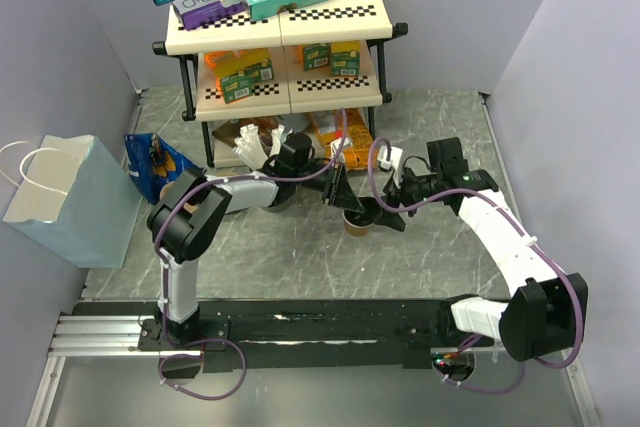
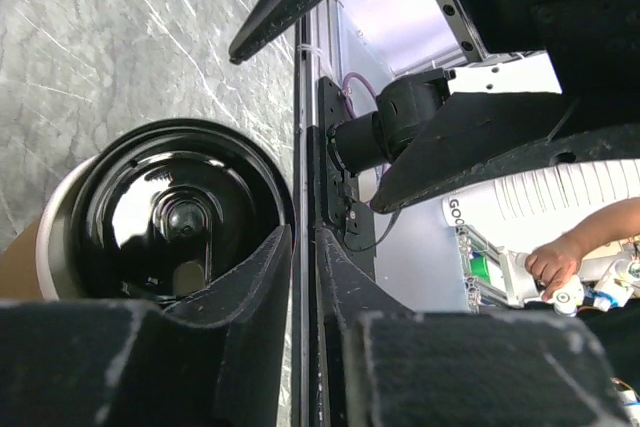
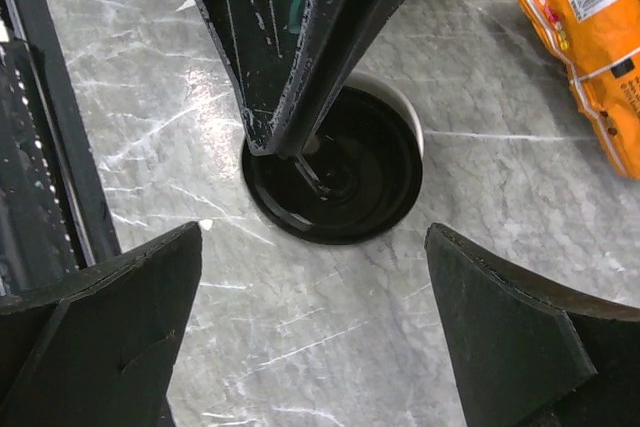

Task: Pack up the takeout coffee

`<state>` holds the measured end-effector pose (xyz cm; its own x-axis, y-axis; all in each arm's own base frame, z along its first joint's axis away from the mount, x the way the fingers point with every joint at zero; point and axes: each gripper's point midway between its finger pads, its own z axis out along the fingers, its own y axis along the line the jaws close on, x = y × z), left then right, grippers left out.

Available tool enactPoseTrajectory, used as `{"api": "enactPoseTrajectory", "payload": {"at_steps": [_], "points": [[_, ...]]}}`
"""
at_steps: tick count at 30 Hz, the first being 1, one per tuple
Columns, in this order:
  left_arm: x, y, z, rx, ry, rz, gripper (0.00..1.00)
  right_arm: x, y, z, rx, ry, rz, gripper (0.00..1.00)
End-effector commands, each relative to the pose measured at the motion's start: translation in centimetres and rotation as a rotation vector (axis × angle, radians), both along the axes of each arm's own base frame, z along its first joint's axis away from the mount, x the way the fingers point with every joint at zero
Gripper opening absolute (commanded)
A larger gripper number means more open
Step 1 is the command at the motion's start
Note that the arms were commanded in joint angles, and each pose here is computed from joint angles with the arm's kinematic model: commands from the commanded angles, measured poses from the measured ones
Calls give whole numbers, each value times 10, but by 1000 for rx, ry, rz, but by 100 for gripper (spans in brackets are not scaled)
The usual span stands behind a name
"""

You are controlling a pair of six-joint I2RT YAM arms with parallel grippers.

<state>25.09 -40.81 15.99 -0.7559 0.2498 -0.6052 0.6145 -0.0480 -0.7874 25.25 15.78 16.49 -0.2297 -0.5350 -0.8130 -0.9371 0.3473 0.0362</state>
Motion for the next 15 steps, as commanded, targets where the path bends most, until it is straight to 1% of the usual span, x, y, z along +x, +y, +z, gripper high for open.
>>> {"api": "enactPoseTrajectory", "payload": {"at_steps": [1, 4, 7, 8, 9, 12, 13, 15], "points": [[2, 0, 25, -55, -85, 1, 21, 8, 7, 13, -7, -117, 59, 98], [2, 1, 28, -58, -98, -7, 22, 6, 8, 9, -38, -160, 114, 94], [2, 3, 32, -44, -123, -13, 26, 0, 8, 8, -88, -240, 193, 92], [3, 3, 34, -46, -159, -14, 28, -4, 7, 4, -115, -282, 239, 89], [4, 5, 35, -31, -153, -13, 29, -4, 6, 2, -144, -313, 262, 88], [10, 10, 49, -31, -209, 12, 32, -14, 6, -2, -204, -413, 375, 84], [9, 15, 53, -14, -250, 13, 34, -16, 7, -2, -235, -462, 425, 83], [8, 19, 58, 15, -290, 14, 36, -20, 7, -6, -260, -485, 474, 81]]}}
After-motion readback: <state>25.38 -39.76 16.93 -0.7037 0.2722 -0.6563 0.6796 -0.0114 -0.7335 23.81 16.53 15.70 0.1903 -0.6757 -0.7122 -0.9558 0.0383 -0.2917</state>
